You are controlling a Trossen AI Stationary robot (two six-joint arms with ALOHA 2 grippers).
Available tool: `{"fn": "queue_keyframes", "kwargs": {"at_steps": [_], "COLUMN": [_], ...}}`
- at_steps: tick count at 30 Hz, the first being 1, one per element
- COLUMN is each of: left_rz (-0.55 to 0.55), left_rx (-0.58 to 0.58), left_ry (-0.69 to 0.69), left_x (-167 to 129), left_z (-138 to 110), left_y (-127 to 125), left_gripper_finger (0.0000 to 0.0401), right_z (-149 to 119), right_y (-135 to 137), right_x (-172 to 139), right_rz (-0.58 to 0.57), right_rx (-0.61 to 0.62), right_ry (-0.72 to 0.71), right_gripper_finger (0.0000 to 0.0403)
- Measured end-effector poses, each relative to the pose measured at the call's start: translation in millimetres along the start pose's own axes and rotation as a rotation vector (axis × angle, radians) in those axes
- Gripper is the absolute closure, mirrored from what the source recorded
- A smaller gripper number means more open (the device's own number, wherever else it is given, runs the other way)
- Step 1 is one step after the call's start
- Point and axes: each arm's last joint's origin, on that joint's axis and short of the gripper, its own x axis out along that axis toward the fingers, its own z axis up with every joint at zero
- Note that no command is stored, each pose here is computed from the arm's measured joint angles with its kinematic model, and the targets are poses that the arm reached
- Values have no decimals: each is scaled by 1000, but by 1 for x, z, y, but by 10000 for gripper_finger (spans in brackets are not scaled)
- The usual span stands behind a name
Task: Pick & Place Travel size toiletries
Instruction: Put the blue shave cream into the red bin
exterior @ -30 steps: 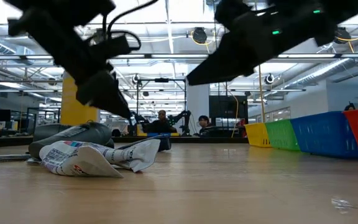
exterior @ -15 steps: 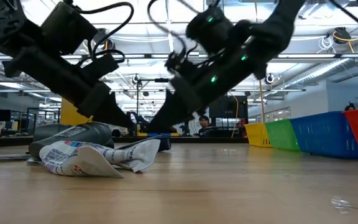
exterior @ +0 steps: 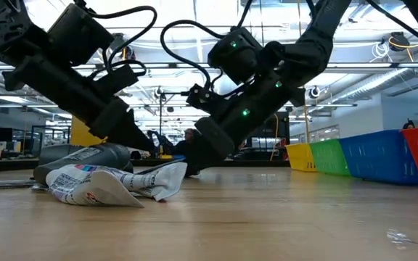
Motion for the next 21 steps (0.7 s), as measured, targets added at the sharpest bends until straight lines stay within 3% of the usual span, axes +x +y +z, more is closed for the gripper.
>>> {"fn": "queue_keyframes", "kwargs": {"at_steps": [5, 10, 16, 21], "left_rz": [50, 113, 147, 133], "left_rx": [45, 59, 22, 25], "left_ry": [10, 0, -56, -47], "left_x": [-10, -33, -54, -56], "left_z": [2, 9, 18, 16], "left_y": [2, 5, 10, 6], "left_gripper_finger": [114, 114, 114, 114], "right_z": [4, 18, 39, 38], "right_y": [5, 15, 37, 58], "right_x": [-10, -39, -104, -177], "right_rz": [9, 30, 89, 148], "right_rx": [-46, -78, -84, -37], "right_ry": [26, 68, 121, 235], "right_gripper_finger": [281, 282, 259, 278]}}
